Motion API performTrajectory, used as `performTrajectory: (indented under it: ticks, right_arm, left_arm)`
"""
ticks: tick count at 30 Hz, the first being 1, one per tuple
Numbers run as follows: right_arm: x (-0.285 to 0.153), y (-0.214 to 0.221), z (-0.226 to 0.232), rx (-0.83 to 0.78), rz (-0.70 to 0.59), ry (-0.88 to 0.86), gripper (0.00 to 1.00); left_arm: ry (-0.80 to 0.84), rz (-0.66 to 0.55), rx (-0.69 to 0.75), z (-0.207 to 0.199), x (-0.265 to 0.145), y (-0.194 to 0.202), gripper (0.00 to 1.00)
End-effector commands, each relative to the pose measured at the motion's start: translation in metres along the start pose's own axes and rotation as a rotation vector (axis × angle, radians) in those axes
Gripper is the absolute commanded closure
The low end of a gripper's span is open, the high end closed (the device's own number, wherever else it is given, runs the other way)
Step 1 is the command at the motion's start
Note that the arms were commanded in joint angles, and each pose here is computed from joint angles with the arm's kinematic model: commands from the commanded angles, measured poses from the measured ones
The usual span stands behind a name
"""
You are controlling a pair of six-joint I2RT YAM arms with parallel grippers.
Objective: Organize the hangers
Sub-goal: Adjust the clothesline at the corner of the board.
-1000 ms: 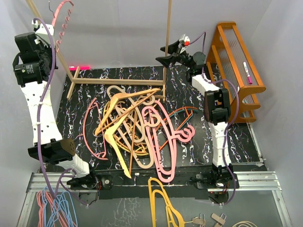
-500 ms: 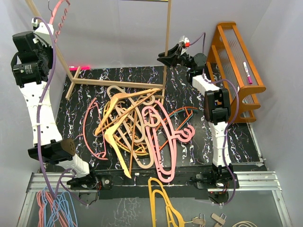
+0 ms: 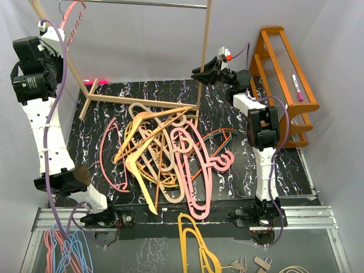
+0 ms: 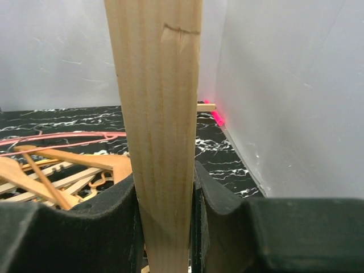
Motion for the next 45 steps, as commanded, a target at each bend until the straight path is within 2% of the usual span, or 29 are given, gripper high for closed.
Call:
performTrajectory:
  ticks: [1, 8, 18, 28, 37, 42, 45]
  right_arm:
    - [-0.010, -0.011, 0.038, 0.035, 0.054, -0.192, 0.92]
    - [-0.030, -0.008, 0.039, 0.091, 0.113, -0.233, 0.92]
    - [-0.056, -0.004, 0.026, 0.116, 0.174, -0.262, 0.92]
    - [-0.021, 0.000, 0.040, 0.129, 0.153, -0.332, 0.92]
    - [0.016, 0.000, 0.053, 0.132, 0.108, -0.356, 0.92]
    - [0.020, 0.005, 0.063, 0.132, 0.106, -0.379, 0.92]
    - [0.017, 0.009, 0.065, 0.137, 0.107, -0.374, 0.92]
  left_arm:
    - [-0.031, -0.092, -0.041, 0.011, -0.019, -0.022, 1.00]
    - [-0.008, -0.180, -0.101, 0.013, -0.042, -0.038, 1.00]
    - [0.046, -0.182, -0.094, 0.004, -0.066, -0.035, 1.00]
    - [0.080, -0.162, -0.076, -0.001, -0.088, -0.030, 1.00]
    - [0.026, -0.142, -0.029, 0.009, -0.109, -0.022, 1.00]
    - [-0.078, -0.044, -0.002, 0.026, -0.099, -0.003, 1.00]
    - [-0.061, -0.041, -0.028, 0.022, -0.090, -0.002, 1.00]
Point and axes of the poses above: each gripper's point midway between its finger pads, its own x axis out along the fingers, its own z axis along the line the jaws close on, y = z × x, the point moved 1 cm from there along -x, back along the fingers, and after that the axes turned 15 degrees about -x, right-handed, at the moved point
